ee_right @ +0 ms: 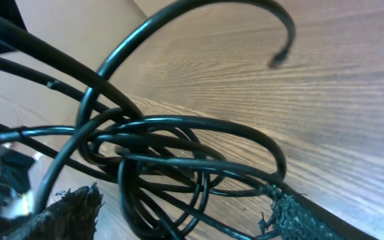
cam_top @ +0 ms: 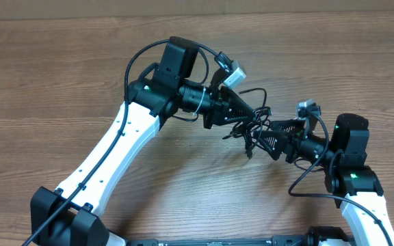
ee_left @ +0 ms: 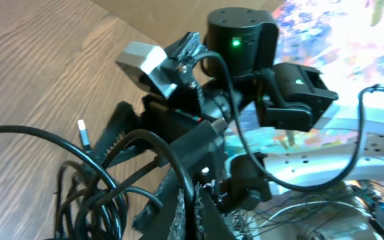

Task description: Untangle cables

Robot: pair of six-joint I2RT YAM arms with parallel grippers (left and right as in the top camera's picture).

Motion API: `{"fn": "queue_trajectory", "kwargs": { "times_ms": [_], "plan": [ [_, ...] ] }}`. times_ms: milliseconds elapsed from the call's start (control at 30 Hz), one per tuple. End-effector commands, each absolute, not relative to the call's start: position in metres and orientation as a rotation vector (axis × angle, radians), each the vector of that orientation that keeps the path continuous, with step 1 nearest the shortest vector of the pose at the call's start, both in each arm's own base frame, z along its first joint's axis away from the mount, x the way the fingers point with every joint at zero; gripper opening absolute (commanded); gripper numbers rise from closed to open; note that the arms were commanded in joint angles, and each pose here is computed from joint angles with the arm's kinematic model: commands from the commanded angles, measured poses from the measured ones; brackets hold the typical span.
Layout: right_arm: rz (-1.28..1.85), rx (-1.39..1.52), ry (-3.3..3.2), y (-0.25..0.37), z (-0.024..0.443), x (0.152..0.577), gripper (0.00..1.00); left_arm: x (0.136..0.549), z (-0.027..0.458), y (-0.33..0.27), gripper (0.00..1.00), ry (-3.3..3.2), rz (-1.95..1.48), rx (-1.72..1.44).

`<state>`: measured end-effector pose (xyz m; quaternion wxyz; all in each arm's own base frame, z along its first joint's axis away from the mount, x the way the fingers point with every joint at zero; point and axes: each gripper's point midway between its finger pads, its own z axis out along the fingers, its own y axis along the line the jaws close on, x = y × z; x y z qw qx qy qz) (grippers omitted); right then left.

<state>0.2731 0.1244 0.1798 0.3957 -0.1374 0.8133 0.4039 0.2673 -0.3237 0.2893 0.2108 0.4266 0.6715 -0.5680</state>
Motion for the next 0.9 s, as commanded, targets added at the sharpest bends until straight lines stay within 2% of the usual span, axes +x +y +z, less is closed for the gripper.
{"fn": "queue_trajectory", "kwargs": {
  "times_ms": [0,333,733,800,867],
  "plan": [
    [0.917,-0.529,1.969,0.125,0.189,0.275,0.85,0.253,0.313,-0.324,0.04,1.798,-1.663,1.212],
    [0.636,-0.913,1.749,0.125,0.19,0.276,0.84,0.25,0.304,-0.321,0.04,1.88,-1.666,1.183],
    [0.596,-0.987,1.65,0.128,0.2,0.277,0.8,0.215,0.328,-0.331,0.04,1.7,-1.871,1.308],
    [0.601,-0.998,1.623,0.13,0.204,0.277,0.79,0.21,0.328,-0.334,0.04,1.694,-1.879,1.325],
    [0.6,-1.0,1.617,0.13,0.205,0.277,0.7,0.209,0.327,-0.335,0.04,1.695,-1.877,1.33]
  ]
}}
